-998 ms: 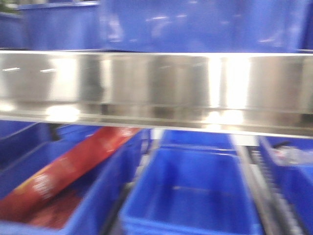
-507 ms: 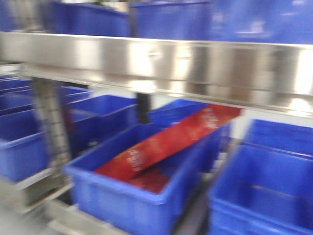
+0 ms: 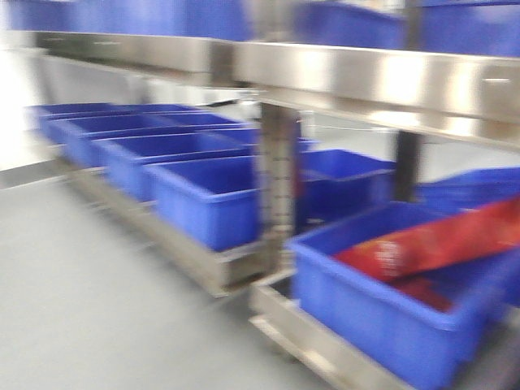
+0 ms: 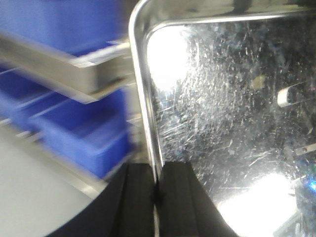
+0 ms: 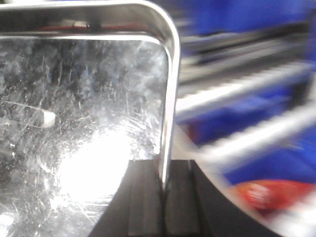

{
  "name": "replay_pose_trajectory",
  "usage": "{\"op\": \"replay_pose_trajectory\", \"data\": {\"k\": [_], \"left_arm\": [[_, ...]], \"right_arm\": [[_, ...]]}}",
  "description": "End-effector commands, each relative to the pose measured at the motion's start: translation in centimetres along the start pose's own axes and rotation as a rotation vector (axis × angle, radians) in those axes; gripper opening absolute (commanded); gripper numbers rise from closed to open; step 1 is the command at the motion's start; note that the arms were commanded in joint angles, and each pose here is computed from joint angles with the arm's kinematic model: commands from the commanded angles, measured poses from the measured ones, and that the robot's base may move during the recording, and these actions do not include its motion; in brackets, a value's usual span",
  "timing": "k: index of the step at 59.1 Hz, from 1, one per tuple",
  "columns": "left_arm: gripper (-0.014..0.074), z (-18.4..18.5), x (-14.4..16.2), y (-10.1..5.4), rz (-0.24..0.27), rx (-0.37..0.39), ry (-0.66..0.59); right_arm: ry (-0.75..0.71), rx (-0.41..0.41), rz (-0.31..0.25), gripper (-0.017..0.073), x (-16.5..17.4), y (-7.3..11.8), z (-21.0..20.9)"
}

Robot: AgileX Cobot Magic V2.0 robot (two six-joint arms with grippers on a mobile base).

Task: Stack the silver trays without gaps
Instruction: 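Hold the tray in both grippers while the base backs away and turns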

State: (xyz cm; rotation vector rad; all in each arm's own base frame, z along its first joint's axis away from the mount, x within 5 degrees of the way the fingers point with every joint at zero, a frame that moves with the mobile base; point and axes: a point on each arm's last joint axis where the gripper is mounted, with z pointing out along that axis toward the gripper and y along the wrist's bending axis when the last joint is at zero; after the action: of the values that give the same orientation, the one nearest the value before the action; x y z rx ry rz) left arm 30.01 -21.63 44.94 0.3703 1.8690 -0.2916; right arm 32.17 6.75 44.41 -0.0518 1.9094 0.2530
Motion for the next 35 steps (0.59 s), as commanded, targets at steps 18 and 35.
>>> {"op": "replay_pose_trajectory", "data": {"k": [18, 35], "left_arm": [[-0.0007, -0.91, -1.19, -0.86, -0.012, 0.065, -0.085], [-0.0007, -0.91, -1.19, -0.86, -0.012, 0.065, -0.085]], "right_arm": [[-0.067, -0.035, 0.000, -0.0069, -0.72, 0.67, -0.46], [-0.067, -0.035, 0.000, -0.0069, -0.72, 0.67, -0.46]]}}
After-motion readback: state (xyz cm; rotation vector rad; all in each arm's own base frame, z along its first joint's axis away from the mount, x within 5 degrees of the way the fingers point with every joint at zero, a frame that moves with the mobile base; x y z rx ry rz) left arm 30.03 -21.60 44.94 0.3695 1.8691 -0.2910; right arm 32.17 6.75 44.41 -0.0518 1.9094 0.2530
